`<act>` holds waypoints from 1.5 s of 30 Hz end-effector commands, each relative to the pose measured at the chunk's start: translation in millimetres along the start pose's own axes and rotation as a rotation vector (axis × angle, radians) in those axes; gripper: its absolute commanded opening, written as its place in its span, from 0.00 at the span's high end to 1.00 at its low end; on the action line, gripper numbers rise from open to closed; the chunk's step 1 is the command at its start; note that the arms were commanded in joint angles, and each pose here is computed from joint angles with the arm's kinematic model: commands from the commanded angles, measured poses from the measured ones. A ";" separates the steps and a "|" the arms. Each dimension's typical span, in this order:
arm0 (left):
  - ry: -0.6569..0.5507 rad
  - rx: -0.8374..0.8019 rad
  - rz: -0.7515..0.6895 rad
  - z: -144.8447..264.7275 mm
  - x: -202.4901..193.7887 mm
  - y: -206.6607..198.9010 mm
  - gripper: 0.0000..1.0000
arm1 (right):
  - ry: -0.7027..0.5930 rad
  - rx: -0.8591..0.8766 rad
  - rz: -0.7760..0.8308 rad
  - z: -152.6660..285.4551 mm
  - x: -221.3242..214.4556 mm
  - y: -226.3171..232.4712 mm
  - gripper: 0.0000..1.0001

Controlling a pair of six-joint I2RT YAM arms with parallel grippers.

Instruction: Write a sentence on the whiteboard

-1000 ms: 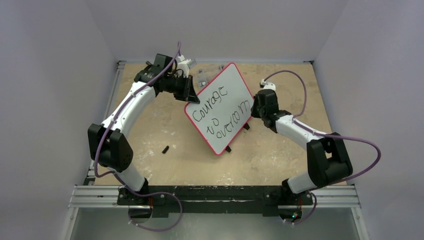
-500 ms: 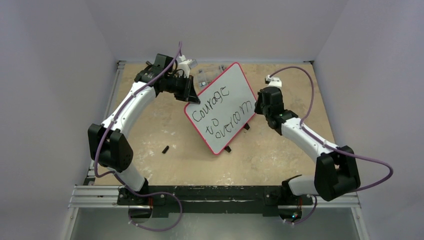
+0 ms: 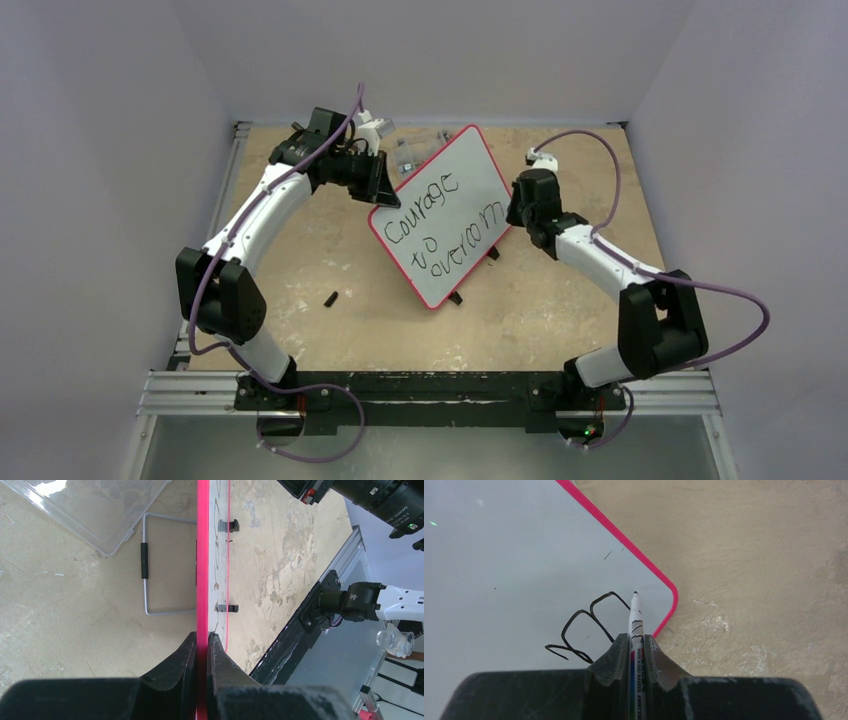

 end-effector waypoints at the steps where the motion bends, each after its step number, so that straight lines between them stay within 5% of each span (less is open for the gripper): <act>1: -0.065 0.012 -0.113 11.3 12.8 -6.9 1.00 | -0.080 0.045 -0.019 -2.3 27.4 8.6 1.00; 45: -0.063 0.020 -0.113 12.1 12.0 -6.2 1.00 | -0.032 0.132 -0.035 -11.5 0.8 12.4 1.00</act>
Point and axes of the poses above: each gripper's point midway between its finger pads, its own z axis back along the fingers, its own y axis along the line the jaws close on, x = y × z, the point moved 5 cm from there along z, back along the fingers, and after that the axes turned 8 degrees about z, right-handed, at the moved point
